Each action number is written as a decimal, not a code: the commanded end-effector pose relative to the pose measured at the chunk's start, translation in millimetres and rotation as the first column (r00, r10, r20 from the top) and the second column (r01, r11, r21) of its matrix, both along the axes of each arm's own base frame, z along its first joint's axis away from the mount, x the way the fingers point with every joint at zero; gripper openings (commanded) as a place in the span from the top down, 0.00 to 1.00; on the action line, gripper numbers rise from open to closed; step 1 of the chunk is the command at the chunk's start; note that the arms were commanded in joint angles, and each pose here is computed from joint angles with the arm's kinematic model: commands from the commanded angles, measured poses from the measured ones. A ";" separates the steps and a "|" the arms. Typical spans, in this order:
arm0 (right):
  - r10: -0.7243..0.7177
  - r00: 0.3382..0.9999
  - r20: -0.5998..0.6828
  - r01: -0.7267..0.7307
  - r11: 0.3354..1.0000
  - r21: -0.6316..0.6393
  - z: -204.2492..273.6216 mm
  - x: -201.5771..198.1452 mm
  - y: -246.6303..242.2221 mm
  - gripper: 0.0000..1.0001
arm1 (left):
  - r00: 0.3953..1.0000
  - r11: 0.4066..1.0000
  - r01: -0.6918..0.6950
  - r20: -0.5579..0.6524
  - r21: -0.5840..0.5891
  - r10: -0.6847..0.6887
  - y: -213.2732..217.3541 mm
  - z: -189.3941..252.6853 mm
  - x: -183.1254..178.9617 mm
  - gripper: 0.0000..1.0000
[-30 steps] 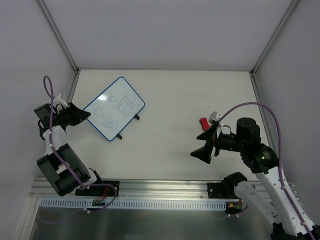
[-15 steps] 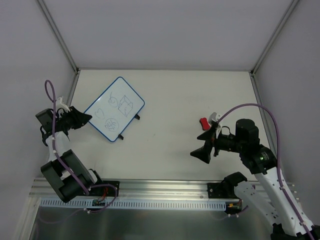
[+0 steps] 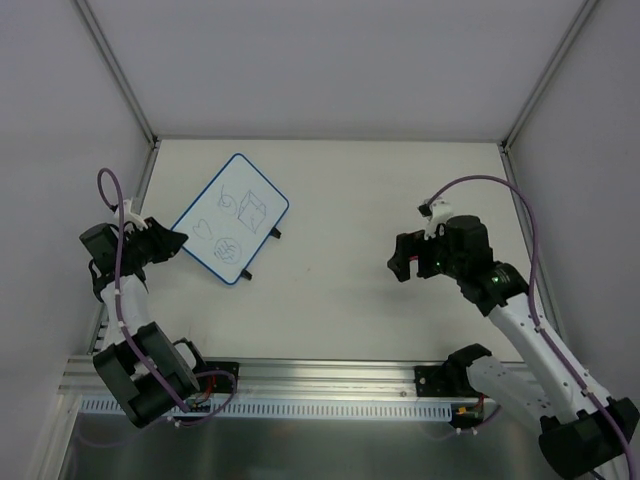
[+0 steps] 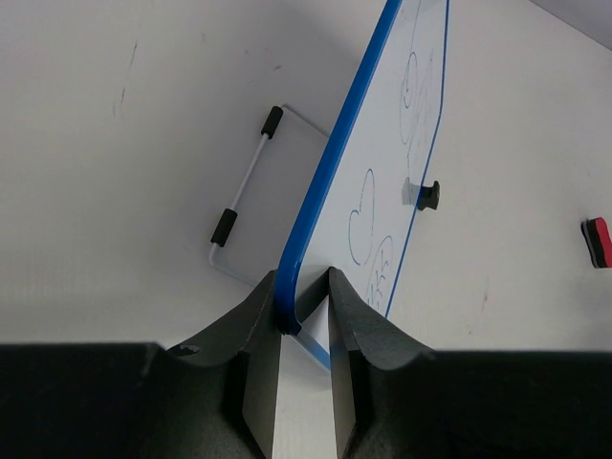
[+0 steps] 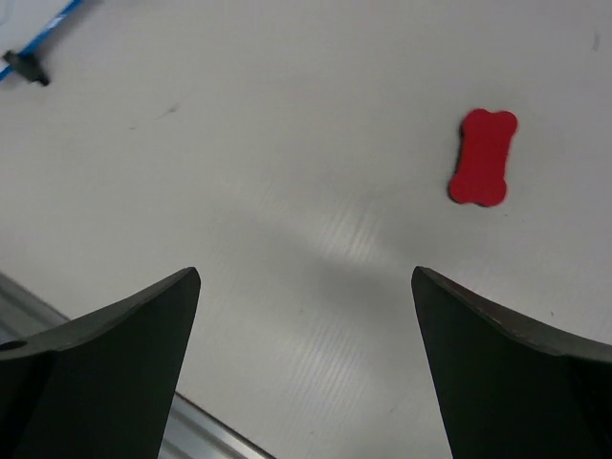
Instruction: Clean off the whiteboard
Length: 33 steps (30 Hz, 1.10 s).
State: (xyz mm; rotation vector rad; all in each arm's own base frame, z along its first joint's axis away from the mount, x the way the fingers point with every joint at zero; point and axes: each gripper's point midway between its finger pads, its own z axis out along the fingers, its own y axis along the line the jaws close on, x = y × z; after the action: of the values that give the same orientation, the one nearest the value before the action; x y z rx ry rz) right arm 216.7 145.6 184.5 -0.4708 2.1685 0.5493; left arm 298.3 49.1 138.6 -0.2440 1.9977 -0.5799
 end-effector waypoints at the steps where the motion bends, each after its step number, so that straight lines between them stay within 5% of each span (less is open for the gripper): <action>1: -0.292 0.955 0.054 0.296 0.951 -0.090 0.0 50.5 -33.5 0.01 | 0.997 0.999 0.003 -0.079 0.053 0.001 -5.3 -27.7 -12.0 1.00; 8: -0.420 0.902 -0.100 0.394 0.896 -0.203 -60.0 91.7 -56.4 0.07 | 0.999 0.998 -0.023 -0.044 0.058 0.025 -4.0 -11.9 -9.7 1.00; 13: -0.426 0.900 -0.092 0.391 0.883 -0.261 -74.2 112.4 -69.3 0.12 | 0.998 0.999 -0.033 -0.045 0.023 0.034 -8.7 -10.5 -12.6 1.00; 17: -0.421 0.897 -0.132 0.367 0.879 -0.306 -92.9 120.3 -73.4 0.28 | 0.997 0.998 -0.053 -0.049 0.037 0.055 -7.9 -12.0 -16.9 1.00; 33: -0.388 0.881 -0.271 0.293 0.897 -0.332 -136.6 132.8 -56.5 0.28 | 0.996 0.998 -0.056 -0.062 0.034 0.058 -15.8 -12.6 -29.4 1.00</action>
State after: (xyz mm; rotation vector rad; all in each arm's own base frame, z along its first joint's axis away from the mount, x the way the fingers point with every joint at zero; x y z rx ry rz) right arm 331.9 80.5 35.8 -0.1191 2.6453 0.0923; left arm 278.9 35.4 143.0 -0.3102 1.9922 -0.5462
